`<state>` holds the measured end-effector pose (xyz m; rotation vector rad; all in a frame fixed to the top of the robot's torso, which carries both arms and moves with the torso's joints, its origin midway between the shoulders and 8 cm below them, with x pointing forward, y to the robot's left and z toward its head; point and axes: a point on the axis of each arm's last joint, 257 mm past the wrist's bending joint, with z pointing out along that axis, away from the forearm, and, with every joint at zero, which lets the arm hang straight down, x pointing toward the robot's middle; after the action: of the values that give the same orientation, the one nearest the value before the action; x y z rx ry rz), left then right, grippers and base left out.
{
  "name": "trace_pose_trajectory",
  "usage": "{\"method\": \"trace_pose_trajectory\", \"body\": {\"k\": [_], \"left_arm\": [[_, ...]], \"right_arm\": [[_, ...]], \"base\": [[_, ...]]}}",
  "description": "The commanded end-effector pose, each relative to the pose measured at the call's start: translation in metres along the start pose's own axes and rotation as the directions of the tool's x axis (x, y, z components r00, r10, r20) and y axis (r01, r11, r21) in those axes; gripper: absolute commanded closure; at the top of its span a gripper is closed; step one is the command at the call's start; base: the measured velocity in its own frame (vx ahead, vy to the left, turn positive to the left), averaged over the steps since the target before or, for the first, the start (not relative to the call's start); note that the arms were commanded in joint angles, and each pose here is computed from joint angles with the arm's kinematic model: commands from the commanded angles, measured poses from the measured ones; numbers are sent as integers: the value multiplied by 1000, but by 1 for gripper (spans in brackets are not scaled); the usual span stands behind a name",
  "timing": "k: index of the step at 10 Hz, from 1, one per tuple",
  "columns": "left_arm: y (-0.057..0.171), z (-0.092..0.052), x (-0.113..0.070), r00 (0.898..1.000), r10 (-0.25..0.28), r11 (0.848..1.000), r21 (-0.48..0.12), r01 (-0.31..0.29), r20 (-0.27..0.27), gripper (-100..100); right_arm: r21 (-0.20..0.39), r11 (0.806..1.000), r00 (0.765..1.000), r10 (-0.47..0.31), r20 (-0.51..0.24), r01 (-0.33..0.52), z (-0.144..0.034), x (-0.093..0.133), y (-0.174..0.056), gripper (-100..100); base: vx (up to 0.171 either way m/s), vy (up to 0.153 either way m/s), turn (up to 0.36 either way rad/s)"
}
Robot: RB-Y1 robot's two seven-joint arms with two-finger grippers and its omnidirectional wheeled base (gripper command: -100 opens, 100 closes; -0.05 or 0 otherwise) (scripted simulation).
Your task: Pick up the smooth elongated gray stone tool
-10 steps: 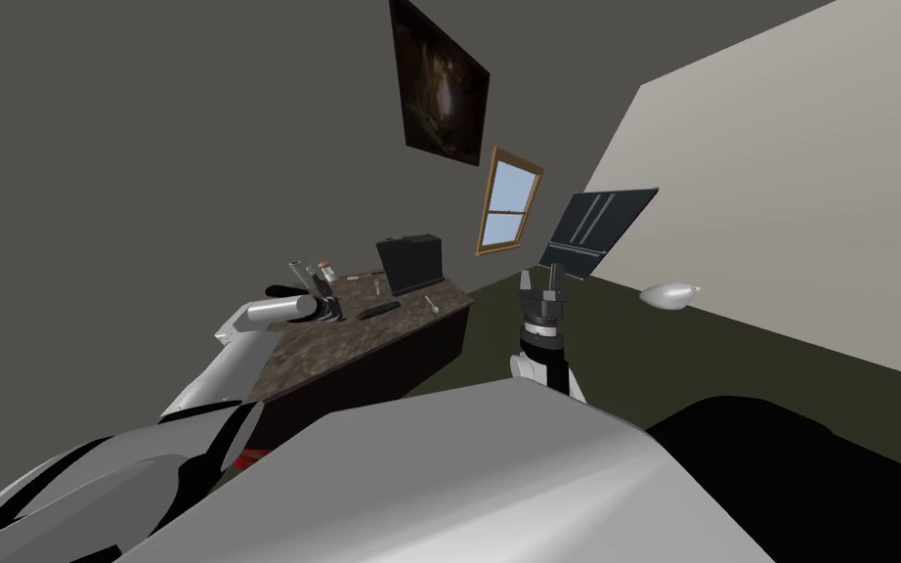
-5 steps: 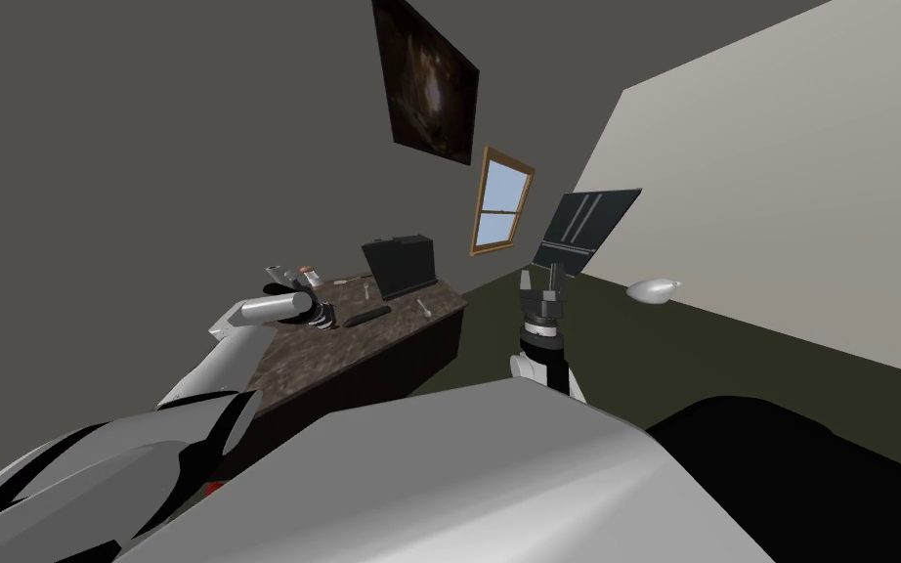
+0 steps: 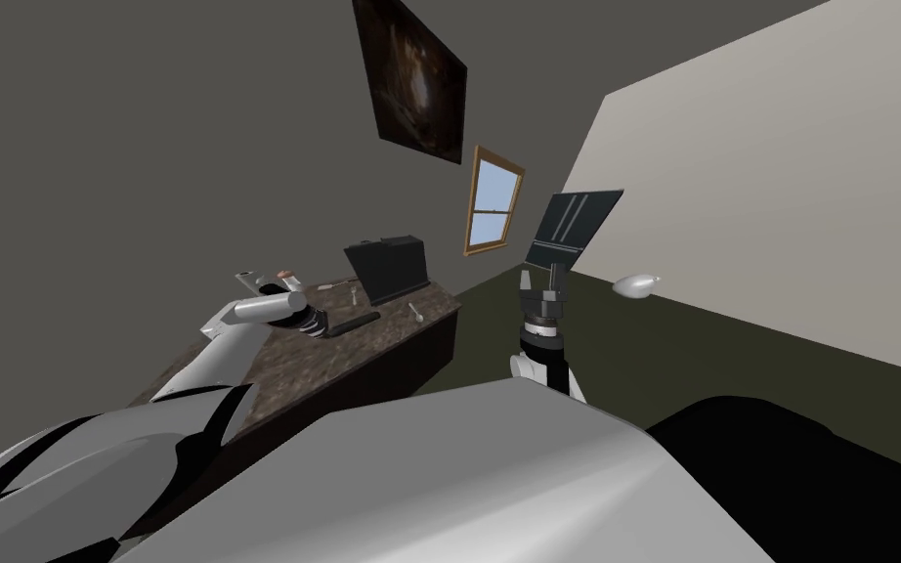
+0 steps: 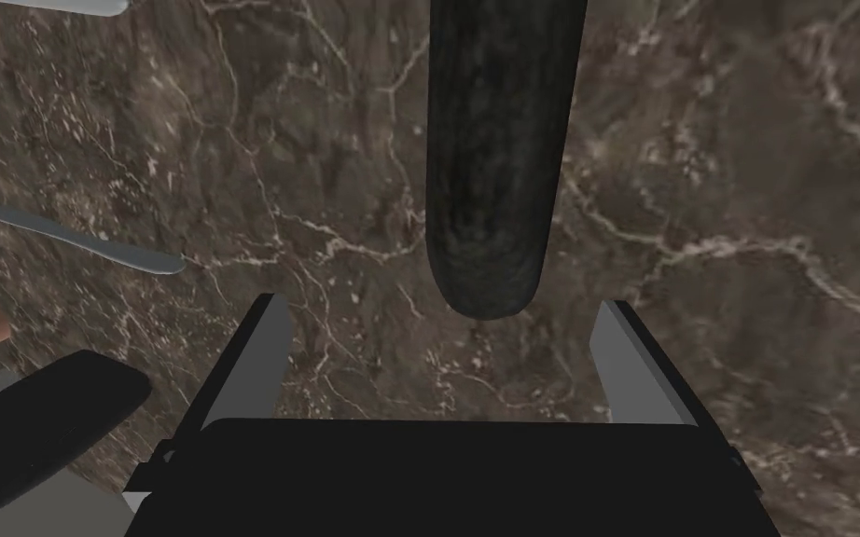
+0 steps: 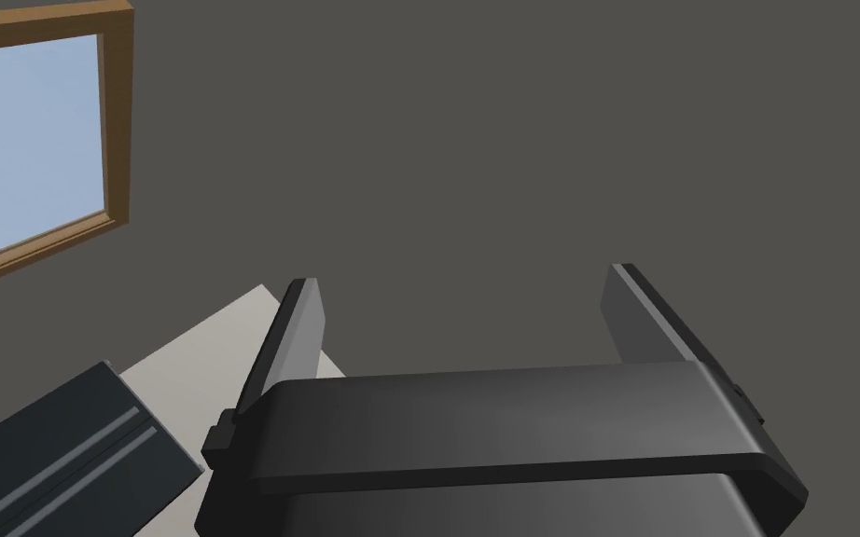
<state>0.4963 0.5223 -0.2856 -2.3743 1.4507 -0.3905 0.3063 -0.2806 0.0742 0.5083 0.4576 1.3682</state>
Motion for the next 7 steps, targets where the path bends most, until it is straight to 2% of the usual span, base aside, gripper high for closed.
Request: {"method": "trace_pose_trajectory", "body": {"k": [1,2,3,5,6,7], "left_arm": [[5,-1,-5,1000,-4,1000,-30,4,12,-100],[15,0,-15,999,-10,997,-79,12,32,-100],[15,0,-15,999,-10,997,-79,12,32,-100],[34,0,-31,998,-16,986,-164,27,68,-100],[34,0,-31,998,-16,986,-164,27,68,-100],[42,-1,-38,996,-18,979,-199,34,84,-100]], "right_arm": [[0,1000,1000,0,0,0,0,0,0,0],[0,1000,1000,0,0,0,0,0,0,0],[0,1000,1000,0,0,0,0,0,0,0],[0,1000,1000,0,0,0,0,0,0,0],[0,1000,1000,0,0,0,0,0,0,0],[0,1000,1000,0,0,0,0,0,0,0]], "base": [[58,-34,-60],[57,-39,-92],[47,-29,-68],[72,-40,-150],[70,-34,-42],[60,-28,-79]]}}
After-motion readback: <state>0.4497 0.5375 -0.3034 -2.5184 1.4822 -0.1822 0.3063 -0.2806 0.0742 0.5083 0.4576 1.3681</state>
